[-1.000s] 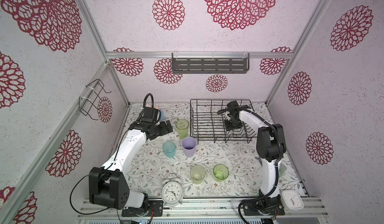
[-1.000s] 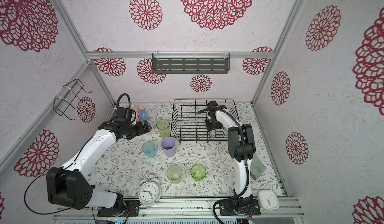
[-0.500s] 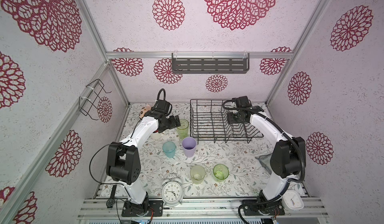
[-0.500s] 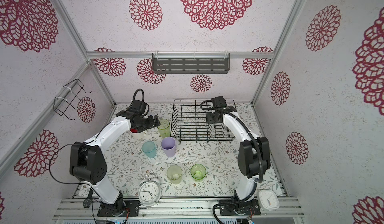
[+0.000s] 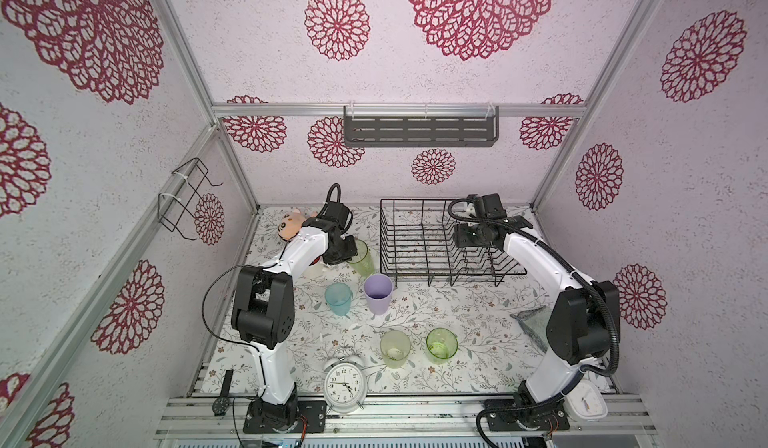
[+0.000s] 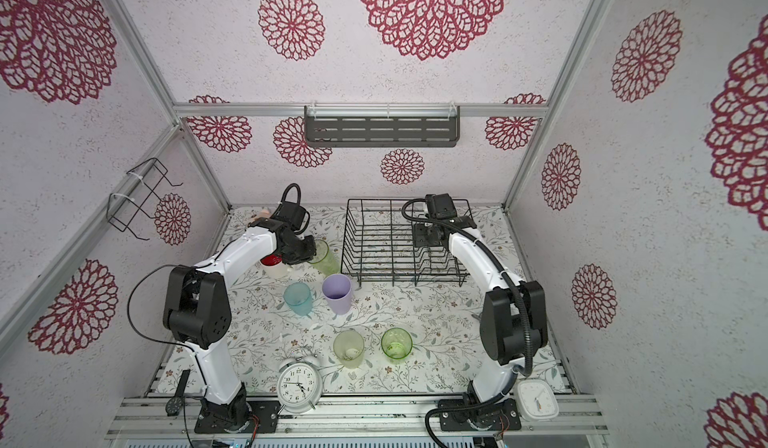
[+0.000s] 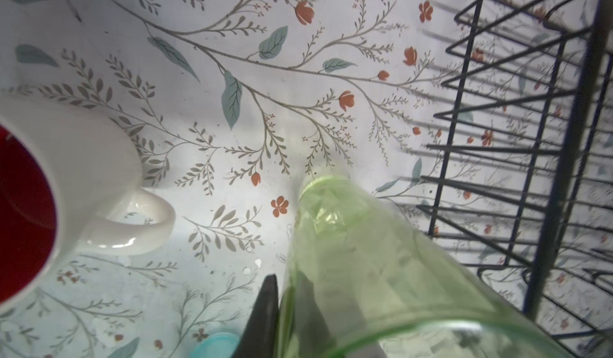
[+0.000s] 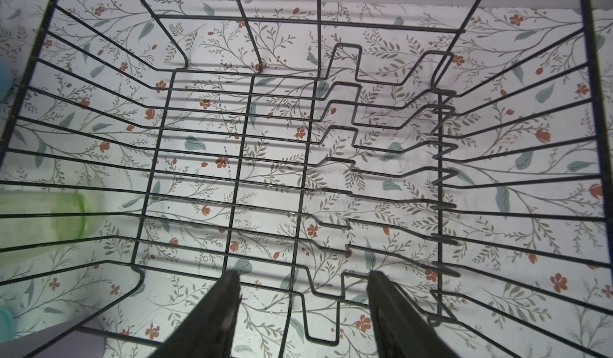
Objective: Load the cups into the dish rack
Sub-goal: 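Grasp the tall green cup with the left gripper and lift it toward the rack, then pass the tall green cup from the left gripper to the right gripper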
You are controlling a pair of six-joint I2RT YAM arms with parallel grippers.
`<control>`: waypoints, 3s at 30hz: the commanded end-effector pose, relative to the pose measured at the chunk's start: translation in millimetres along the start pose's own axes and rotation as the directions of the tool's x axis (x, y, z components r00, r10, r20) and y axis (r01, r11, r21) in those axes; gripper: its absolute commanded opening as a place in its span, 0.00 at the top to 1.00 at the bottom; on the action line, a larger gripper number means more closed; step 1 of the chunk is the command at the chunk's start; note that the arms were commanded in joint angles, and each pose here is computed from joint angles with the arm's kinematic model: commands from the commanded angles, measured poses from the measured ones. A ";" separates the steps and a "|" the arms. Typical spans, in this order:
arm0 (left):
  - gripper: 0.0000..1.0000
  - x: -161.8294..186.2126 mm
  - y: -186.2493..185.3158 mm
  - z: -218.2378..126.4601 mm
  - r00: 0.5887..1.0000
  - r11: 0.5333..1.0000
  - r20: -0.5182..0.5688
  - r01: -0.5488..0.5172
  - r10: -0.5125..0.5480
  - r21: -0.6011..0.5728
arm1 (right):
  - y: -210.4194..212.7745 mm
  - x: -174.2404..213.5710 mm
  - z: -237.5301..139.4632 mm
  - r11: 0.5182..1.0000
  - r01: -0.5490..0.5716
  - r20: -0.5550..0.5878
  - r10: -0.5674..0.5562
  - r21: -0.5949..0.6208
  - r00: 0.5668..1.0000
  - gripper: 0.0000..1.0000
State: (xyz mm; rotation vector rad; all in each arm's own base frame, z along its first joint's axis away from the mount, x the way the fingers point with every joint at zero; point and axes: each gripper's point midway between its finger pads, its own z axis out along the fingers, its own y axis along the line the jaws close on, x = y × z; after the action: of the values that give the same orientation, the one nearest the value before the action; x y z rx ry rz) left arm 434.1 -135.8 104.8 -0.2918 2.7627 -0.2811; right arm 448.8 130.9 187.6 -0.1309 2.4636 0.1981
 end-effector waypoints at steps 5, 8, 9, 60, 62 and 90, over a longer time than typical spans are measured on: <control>1.00 -11.7 -7.7 -68.5 0.995 0.999 0.097 -0.029 0.027 0.025 | 49.6 -34.2 -56.0 0.961 -0.003 0.155 0.047 -0.277 0.987 0.34; 1.00 -11.0 -17.3 -107.6 0.986 0.994 0.166 -0.043 0.025 0.105 | 100.2 -35.8 -83.3 0.825 0.056 0.210 0.077 -0.562 0.975 0.33; 1.00 -10.9 -21.9 -121.4 0.980 0.988 0.196 -0.050 0.021 0.145 | 113.6 -35.7 -93.9 0.767 0.063 0.218 0.103 -0.639 0.971 0.26; 0.93 20.3 -122.4 -209.8 0.996 0.523 0.081 -0.048 -0.040 0.851 | 241.4 -44.6 -185.3 -0.175 -0.103 -0.149 0.271 -0.979 0.951 0.12; 0.86 19.9 -122.5 -209.7 0.996 0.523 0.082 -0.048 -0.041 0.851 | 241.6 -45.3 -185.4 -0.175 -0.103 -0.148 0.271 -0.979 0.951 0.14; 0.34 11.8 -54.5 -179.5 0.979 0.693 0.097 0.055 -0.178 0.719 | 176.4 -54.8 -70.3 0.340 -0.200 -0.049 0.403 -0.919 0.914 0.34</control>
State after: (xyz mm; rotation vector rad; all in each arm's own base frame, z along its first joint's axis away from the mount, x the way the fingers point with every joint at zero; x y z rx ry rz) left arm 375.4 -169.3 277.3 -0.2720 2.2459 -1.3192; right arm 417.9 308.7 284.3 0.0073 1.8308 1.9476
